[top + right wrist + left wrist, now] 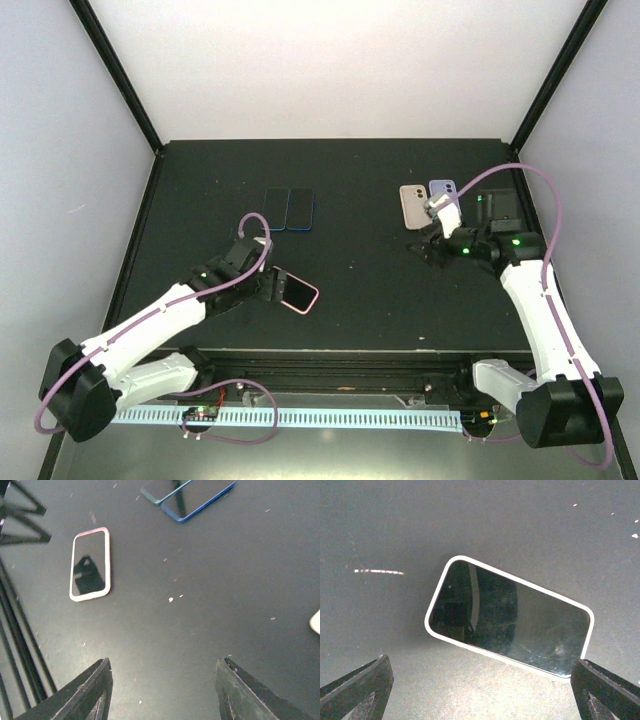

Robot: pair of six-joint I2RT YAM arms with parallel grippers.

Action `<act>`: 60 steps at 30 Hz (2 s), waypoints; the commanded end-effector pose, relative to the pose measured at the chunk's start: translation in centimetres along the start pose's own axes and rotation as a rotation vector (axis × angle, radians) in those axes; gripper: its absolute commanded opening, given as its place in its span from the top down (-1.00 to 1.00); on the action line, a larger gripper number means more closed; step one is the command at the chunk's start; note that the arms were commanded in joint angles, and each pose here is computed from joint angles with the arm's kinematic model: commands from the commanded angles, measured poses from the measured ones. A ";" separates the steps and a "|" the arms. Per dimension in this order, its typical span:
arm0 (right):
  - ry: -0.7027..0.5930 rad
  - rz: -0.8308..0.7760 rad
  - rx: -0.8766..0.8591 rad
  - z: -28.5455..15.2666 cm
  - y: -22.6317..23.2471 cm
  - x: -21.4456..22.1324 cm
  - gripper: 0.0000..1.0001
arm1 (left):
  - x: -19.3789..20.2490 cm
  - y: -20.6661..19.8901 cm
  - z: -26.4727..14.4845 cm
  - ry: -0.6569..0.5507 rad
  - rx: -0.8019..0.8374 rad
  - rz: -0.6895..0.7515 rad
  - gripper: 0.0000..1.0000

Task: Take the phone out of the phone case
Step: Pick up the phone at the center of the board.

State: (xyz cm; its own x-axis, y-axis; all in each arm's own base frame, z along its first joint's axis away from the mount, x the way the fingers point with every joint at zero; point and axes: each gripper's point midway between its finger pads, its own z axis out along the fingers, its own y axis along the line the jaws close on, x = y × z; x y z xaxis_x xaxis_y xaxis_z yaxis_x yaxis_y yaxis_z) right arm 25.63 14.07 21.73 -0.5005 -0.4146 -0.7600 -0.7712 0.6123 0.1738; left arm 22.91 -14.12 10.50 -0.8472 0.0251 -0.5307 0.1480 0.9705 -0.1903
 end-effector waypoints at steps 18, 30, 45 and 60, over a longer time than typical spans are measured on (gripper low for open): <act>0.227 -0.197 -0.139 9.0 5.6 3.0 -0.15 | -0.7 -0.6 6.7 0.086 0.188 -0.267 -0.82; 0.265 -0.202 -0.138 12.5 6.2 1.8 -0.17 | -1.3 3.2 6.0 0.046 0.040 -0.310 -0.89; 0.307 -0.204 -0.212 13.3 8.6 2.4 -0.21 | 0.8 1.5 8.2 0.141 0.143 -0.314 -0.83; 0.382 -0.224 -0.176 12.7 8.1 3.7 -0.29 | 1.4 -6.4 7.3 0.163 0.330 -0.204 -0.78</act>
State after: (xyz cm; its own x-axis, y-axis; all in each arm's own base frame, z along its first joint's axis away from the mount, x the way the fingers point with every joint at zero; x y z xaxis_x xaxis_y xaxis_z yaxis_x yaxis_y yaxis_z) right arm 22.64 26.36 11.97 -0.4256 -0.7394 -0.5217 -0.9036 0.3789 0.2000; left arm 24.12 -20.54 3.59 -0.9494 -0.0814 -0.3034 0.0908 0.8534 -0.5133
